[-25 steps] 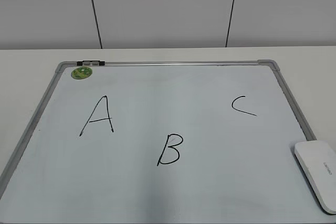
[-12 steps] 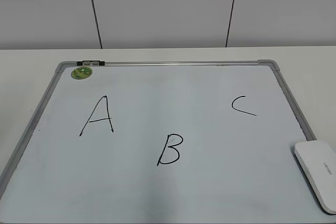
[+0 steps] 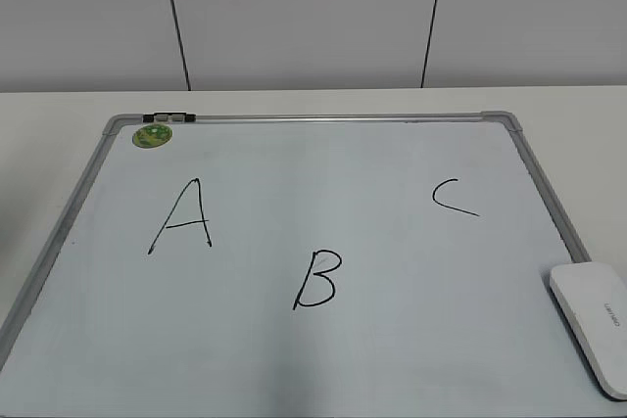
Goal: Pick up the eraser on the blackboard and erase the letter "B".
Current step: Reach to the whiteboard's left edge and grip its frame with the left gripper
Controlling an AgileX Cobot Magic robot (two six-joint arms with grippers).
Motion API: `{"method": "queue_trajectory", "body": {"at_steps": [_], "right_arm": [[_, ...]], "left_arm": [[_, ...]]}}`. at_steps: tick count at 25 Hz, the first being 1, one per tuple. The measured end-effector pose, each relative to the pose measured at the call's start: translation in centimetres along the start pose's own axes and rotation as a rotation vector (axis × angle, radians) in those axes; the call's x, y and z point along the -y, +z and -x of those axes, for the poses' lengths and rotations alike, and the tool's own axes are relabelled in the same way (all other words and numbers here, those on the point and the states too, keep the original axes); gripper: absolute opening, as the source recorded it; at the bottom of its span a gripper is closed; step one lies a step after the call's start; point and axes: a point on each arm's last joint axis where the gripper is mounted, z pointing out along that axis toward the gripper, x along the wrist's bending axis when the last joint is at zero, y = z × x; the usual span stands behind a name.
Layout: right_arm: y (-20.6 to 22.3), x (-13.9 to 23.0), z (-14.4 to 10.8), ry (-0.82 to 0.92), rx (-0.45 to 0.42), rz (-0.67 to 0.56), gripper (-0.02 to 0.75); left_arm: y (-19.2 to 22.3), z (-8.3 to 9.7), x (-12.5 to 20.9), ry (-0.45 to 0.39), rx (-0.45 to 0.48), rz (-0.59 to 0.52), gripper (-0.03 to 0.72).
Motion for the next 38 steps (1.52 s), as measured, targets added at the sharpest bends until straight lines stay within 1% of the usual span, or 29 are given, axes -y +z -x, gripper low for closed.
{"method": "queue_trajectory", "body": {"at_steps": [6, 10, 19, 22, 25, 28, 35, 38], "right_arm": [[0.0, 0.0, 0.0, 0.0, 0.0, 0.0, 0.519], [0.0, 0.0, 0.0, 0.0, 0.0, 0.0, 0.52], [0.0, 0.0, 0.0, 0.0, 0.0, 0.0, 0.52], [0.0, 0.0, 0.0, 0.0, 0.0, 0.0, 0.519], [0.0, 0.0, 0.0, 0.0, 0.0, 0.0, 0.519], [0.0, 0.0, 0.0, 0.0, 0.0, 0.0, 0.52], [0.0, 0.0, 0.0, 0.0, 0.0, 0.0, 0.519], [0.0, 0.0, 0.0, 0.0, 0.0, 0.0, 0.519]], "left_arm": [[2.2, 0.3, -3.1, -0.031, 0.041, -0.047, 0.563], [3.3, 0.3, -4.8, -0.037, 0.047, -0.067, 0.563], [6.8, -0.1, -8.9, -0.022, 0.019, -0.111, 0.563], [8.4, 0.1, -10.1, 0.007, -0.001, -0.133, 0.557], [10.3, 0.7, -10.9, 0.038, -0.008, -0.166, 0.546], [12.2, 1.1, -11.6, 0.049, -0.005, -0.194, 0.538], [16.2, 1.1, -12.4, 0.043, -0.008, -0.257, 0.523], [17.3, 1.0, -12.5, 0.032, -0.019, -0.276, 0.517]]}}
